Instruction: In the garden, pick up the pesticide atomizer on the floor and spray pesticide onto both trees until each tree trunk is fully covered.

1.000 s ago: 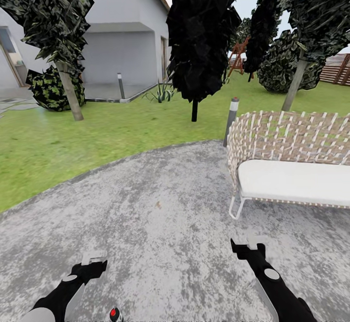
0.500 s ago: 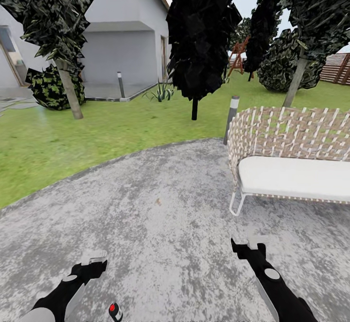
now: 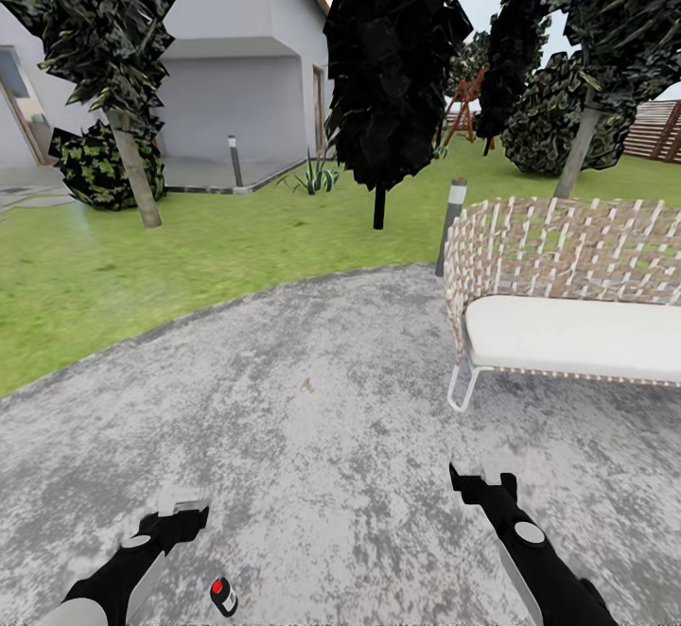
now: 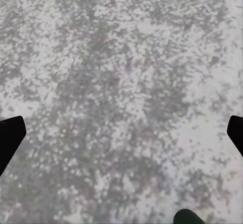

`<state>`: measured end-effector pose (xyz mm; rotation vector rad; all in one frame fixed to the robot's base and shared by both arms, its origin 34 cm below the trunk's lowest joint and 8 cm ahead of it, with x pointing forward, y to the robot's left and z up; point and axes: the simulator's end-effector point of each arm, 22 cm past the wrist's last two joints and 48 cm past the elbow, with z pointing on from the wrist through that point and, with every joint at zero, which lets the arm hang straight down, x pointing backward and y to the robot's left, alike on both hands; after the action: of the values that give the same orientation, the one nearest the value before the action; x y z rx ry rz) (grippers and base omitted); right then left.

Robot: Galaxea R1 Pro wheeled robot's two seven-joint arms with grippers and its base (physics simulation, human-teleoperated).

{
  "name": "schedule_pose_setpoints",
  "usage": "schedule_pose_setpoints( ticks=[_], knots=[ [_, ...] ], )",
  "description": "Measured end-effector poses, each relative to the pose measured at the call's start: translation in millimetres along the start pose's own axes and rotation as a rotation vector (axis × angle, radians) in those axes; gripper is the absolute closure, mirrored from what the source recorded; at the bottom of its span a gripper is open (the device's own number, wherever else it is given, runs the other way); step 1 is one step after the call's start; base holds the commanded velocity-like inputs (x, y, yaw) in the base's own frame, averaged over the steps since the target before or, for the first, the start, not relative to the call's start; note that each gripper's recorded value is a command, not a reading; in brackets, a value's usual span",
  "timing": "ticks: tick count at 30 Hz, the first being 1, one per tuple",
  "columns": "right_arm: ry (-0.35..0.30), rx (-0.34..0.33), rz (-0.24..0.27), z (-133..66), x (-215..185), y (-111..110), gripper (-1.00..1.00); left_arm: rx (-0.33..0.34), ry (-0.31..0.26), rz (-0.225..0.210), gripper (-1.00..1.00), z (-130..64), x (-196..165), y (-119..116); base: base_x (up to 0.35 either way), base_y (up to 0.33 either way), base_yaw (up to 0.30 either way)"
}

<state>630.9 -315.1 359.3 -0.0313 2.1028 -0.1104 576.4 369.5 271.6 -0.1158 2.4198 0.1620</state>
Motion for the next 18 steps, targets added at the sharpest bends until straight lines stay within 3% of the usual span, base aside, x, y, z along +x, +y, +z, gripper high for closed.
schedule_pose_setpoints(
  ticks=[18],
  knots=[
    [0.056,-0.003,-0.004,8.5,36,3,-1.0,-0.002,0.056,0.007,-1.0,13.8,34,-1,0.0,0.0,0.002]
  ],
)
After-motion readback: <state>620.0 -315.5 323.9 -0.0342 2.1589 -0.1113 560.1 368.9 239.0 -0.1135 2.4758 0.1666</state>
